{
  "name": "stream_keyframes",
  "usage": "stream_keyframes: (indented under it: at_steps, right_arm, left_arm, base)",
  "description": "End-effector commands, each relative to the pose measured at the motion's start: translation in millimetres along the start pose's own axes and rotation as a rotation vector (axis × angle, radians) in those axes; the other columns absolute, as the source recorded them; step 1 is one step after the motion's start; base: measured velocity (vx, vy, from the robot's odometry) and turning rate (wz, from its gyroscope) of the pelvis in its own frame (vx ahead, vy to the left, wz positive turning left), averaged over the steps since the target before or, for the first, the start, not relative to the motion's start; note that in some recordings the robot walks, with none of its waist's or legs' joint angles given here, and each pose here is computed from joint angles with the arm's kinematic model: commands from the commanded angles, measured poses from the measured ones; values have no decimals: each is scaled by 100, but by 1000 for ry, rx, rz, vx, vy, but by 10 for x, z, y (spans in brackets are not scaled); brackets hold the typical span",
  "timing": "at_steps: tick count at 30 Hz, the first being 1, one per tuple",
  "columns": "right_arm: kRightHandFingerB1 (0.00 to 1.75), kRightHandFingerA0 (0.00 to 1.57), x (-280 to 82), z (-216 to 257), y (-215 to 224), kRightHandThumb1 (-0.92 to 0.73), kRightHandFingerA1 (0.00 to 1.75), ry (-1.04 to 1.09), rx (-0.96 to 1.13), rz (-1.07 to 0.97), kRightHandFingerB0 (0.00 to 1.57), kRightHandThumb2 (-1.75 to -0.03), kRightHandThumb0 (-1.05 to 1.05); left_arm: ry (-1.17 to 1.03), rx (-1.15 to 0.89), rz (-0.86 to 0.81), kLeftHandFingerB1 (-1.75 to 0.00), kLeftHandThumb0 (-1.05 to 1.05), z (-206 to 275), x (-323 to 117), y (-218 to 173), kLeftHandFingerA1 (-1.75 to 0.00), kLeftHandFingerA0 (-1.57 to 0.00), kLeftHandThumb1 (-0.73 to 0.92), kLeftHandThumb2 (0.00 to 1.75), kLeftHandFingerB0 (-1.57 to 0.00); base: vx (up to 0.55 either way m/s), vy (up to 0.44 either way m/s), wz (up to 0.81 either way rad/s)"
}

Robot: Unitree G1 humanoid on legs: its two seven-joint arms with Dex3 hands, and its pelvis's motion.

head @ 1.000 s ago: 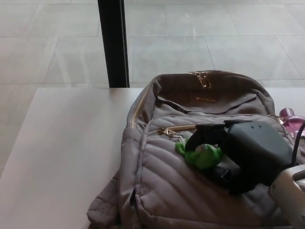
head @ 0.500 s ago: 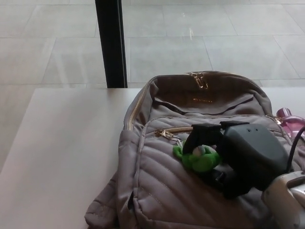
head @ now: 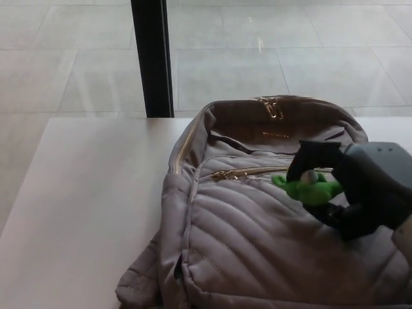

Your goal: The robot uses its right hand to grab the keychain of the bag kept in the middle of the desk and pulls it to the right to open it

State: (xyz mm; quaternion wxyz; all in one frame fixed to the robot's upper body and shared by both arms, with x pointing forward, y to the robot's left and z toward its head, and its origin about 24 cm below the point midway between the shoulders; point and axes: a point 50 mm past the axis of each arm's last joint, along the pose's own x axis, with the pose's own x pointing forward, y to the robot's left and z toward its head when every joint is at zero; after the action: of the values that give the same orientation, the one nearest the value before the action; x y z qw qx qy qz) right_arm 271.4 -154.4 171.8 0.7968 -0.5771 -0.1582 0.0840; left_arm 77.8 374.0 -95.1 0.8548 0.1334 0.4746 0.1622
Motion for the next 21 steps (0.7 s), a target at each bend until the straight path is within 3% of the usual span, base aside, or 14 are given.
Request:
stream_keyframes:
  at_steps: [1,2,6,7,8,9,10,11,13,14,16,17,19,21]
  right_arm:
    - [91,116,26,-116,-186,-52,131,13,-2,4,83,-108,-34]
    - [83,91,29,-149,-218,-57,172,33,-14,4,86,-94,-31]
    - [92,90,-4,-267,-290,-58,165,53,-59,28,89,-91,-29]
    - [89,115,-20,-318,-288,-50,129,54,-74,31,85,-103,-33]
    - [82,92,-34,-360,-278,-64,168,55,-77,30,86,-81,-32]
    - [82,92,-34,-365,-277,-64,168,54,-77,31,86,-81,-32]
    - [131,90,-78,-466,-268,-62,175,69,-100,37,77,-96,-30]
    - [145,89,-108,-535,-260,-55,175,77,-108,38,76,-102,-26]
    - [153,88,-155,-638,-261,-65,175,105,-133,54,71,-86,-27]
    - [155,89,-192,-721,-268,-60,175,118,-149,58,73,-94,-27]
    - [150,88,-233,-813,-291,-58,175,125,-182,69,76,-97,-30]
    - [118,91,-263,-886,-310,-62,175,154,-204,72,82,-93,-30]
    - [127,89,-315,-1027,-354,-57,175,213,-227,90,79,-98,-32]
    - [96,98,-405,-1182,-482,-54,175,271,-242,78,88,-107,-29]
  left_arm:
    - [4,12,16,-41,-82,-28,-20,47,-49,-64,92,73,-51]
    - [3,6,16,-47,-88,-29,-20,46,-55,-62,79,89,-47]
    - [3,13,10,-41,-84,-38,-25,41,-50,-65,92,75,-49]
    - [2,10,10,-42,-84,-36,-24,40,-51,-65,92,75,-49]
    - [6,12,11,-42,-85,-41,-26,45,-51,-65,92,75,-49]
    - [7,12,11,-42,-85,-43,-26,45,-51,-65,92,75,-49]
    - [2,17,10,-41,-84,-42,-29,42,-51,-67,92,76,-49]
    - [10,19,15,-42,-85,-45,-26,38,-51,-67,92,76,-49]
    - [8,15,11,-43,-91,-58,-32,38,-50,-69,92,75,-51]
    - [12,8,9,-42,-88,-63,-33,41,-51,-67,92,75,-48]
    - [16,8,10,-41,-87,-64,-31,39,-50,-68,92,76,-49]
    - [7,8,6,-43,-86,-59,-35,41,-53,-67,92,76,-49]
    - [20,-13,11,-44,-88,-76,-36,45,-52,-68,92,75,-51]
    - [19,27,1,-41,-86,-76,-42,51,-50,-56,92,78,-45]
  base:
    - [0,0,0]
    - [0,0,0]
    - [0,0,0]
    - [0,0,0]
    - [0,0,0]
    - [0,0,0]
    - [0,0,0]
    - [0,0,0]
    - [0,0,0]
    - [0,0,0]
    - [0,0,0]
    - [0,0,0]
    - [0,0,0]
    - [0,0,0]
